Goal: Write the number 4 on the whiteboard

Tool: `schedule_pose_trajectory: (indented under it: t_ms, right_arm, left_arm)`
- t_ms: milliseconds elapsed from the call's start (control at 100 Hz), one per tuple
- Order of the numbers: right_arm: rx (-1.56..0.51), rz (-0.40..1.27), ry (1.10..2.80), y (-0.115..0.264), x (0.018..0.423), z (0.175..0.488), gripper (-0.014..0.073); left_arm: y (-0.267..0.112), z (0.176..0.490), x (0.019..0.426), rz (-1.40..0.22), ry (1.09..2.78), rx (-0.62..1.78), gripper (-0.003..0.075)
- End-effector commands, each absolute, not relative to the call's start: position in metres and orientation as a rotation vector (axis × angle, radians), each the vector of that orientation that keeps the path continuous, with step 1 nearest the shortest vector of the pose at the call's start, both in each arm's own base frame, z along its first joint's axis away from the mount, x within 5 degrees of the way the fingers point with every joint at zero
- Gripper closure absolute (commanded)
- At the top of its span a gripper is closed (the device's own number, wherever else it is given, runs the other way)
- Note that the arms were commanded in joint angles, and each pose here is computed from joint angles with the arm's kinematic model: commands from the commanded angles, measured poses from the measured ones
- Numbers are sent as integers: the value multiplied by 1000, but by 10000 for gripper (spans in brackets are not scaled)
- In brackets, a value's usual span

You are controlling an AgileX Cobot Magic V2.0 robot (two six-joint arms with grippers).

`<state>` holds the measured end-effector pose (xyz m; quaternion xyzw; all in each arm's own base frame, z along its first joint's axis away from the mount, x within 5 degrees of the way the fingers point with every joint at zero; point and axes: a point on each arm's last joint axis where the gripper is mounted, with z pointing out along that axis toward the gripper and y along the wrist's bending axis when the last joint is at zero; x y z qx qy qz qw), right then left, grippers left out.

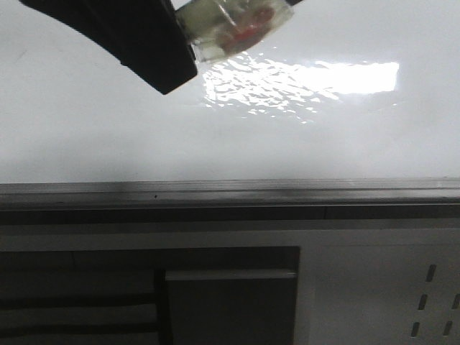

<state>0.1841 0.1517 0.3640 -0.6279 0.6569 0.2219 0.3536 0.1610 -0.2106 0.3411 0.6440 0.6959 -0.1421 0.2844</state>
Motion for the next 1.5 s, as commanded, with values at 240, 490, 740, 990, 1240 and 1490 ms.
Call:
schedule_pose_trajectory:
  t_ms: [240, 490, 740, 990, 1240, 1490]
  right_arm:
    - [-1589, 569, 1634, 152, 181, 380, 626]
    - [-1482, 417, 1734, 139, 182, 386, 633]
    - [-1093, 222, 2020, 100, 167, 394, 633]
    - [-847, 227, 2068, 77, 152, 374, 632]
    - [-793, 319, 2071, 83, 154, 383, 632]
    - [-840, 405, 2206, 102, 186, 403, 632]
  left_arm:
    - [-213, 362, 159, -415, 1777, 1638, 580]
    - [-189, 381, 159, -388, 1787, 1520, 258]
    - [-132, 398, 153, -398, 1915, 1205, 259]
    - [-87, 378, 132, -399, 1947, 908, 259]
    - [-78, 381, 127, -357, 1877, 825, 259]
    - [-80, 379, 130, -359, 1889, 828, 259]
